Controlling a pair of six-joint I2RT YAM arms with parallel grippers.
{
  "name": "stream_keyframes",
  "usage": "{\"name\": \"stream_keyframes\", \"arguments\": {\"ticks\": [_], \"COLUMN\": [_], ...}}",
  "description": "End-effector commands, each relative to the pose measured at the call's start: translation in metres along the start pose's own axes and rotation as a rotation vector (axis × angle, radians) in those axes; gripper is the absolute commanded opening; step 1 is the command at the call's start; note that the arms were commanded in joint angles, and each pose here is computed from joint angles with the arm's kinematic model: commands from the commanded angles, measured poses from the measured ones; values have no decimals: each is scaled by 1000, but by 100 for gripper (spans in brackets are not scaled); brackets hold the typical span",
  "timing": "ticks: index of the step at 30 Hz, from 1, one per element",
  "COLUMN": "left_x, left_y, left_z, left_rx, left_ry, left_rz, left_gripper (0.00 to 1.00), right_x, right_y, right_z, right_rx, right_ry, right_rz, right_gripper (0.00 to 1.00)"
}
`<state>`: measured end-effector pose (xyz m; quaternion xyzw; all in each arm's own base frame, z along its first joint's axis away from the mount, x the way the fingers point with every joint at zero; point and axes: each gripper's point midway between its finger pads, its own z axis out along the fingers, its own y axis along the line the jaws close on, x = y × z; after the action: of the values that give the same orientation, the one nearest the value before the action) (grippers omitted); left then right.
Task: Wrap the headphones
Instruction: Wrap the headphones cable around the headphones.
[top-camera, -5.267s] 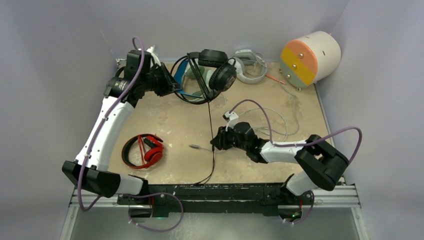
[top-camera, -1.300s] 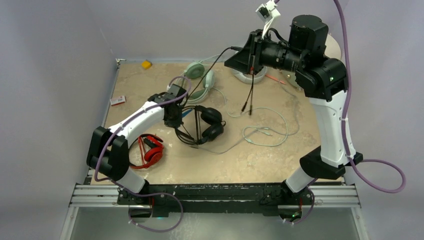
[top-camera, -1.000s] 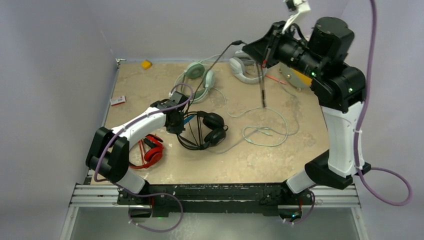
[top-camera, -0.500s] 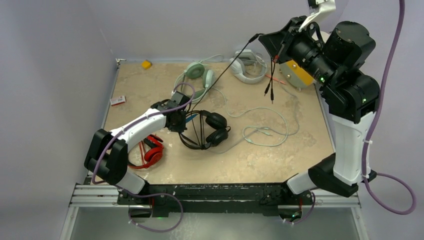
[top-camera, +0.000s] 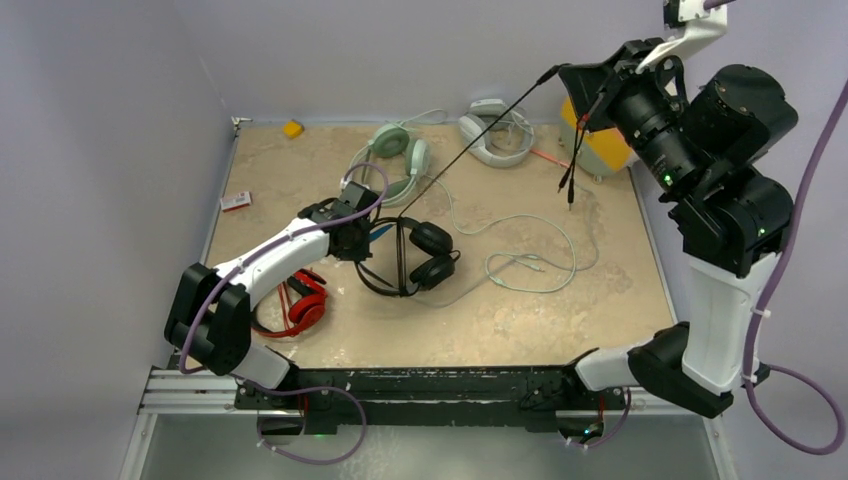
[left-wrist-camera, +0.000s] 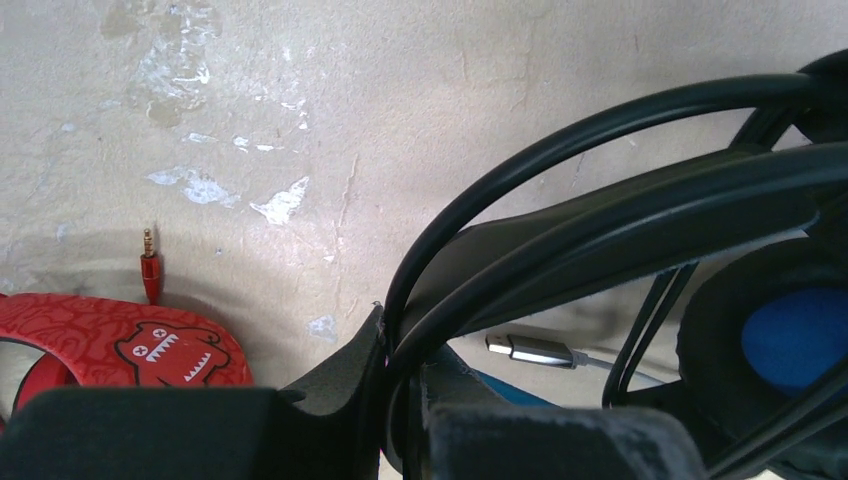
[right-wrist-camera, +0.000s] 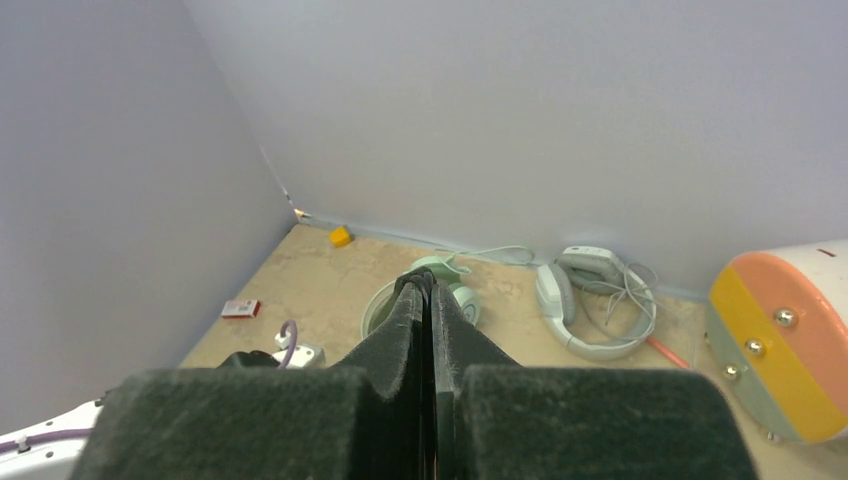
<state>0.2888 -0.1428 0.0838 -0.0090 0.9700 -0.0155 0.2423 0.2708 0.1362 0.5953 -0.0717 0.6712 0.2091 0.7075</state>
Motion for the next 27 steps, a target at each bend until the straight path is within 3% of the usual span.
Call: {"name": "stream_keyframes", "arguments": {"ticks": [1,11,18,27], "left_x": [-7,-17,-82,-172], "left_y": [3,3,4,34], "left_z": [-3,0,9,29], "left_rx": [-21,-82,-28,-24], "left_ry": [-15,2,-38,-19], "left_rz": [-10,-67,-274,-564], "left_gripper": [0,0,0,0], "right_x": [-59,-56,-50,-31], "right_y": [-7,19,51,75], "right_z": [-22,-23,-39,-72], "right_rx": [36,-106,-282,-441], "right_ry": [-212,-192,-159,-81], "right_rz": [-4,20,88,154], "right_gripper": [0,0,0,0]}}
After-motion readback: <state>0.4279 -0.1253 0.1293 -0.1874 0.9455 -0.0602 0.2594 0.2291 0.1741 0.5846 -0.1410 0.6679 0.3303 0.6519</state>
